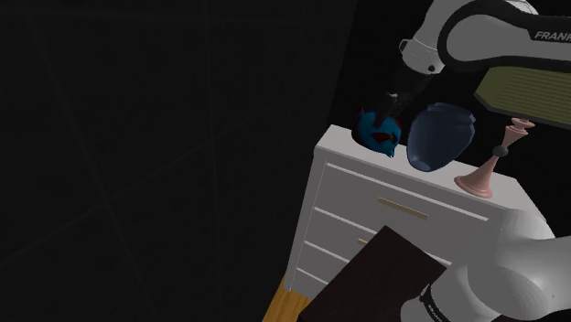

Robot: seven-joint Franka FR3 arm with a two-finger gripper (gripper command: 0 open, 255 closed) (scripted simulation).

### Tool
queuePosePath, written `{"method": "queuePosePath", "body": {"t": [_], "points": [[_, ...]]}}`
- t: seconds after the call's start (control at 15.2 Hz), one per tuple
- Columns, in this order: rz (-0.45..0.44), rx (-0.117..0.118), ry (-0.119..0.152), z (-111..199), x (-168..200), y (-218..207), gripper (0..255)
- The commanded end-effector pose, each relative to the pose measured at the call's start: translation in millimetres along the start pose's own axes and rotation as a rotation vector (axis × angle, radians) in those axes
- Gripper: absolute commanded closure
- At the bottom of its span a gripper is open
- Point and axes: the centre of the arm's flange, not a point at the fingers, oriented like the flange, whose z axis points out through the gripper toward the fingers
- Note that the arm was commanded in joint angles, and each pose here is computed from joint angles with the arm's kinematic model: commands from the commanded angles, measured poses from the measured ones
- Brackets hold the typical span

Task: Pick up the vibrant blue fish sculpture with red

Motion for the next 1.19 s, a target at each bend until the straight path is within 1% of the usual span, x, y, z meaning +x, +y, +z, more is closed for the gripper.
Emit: {"method": "queuePosePath", "body": {"t": [0.0, 0.46, 0.99, 1.12], "points": [[-0.049, -0.005, 0.014, 14.1, 1.4, 24.3, 0], [-0.206, -0.016, 0.059, 60.2, 11.6, 101.7, 0], [-0.385, -0.029, 0.11, 110.8, 40.3, 187.3, 0], [-0.391, -0.029, 0.112, 117.4, 40.4, 189.2, 0]]}}
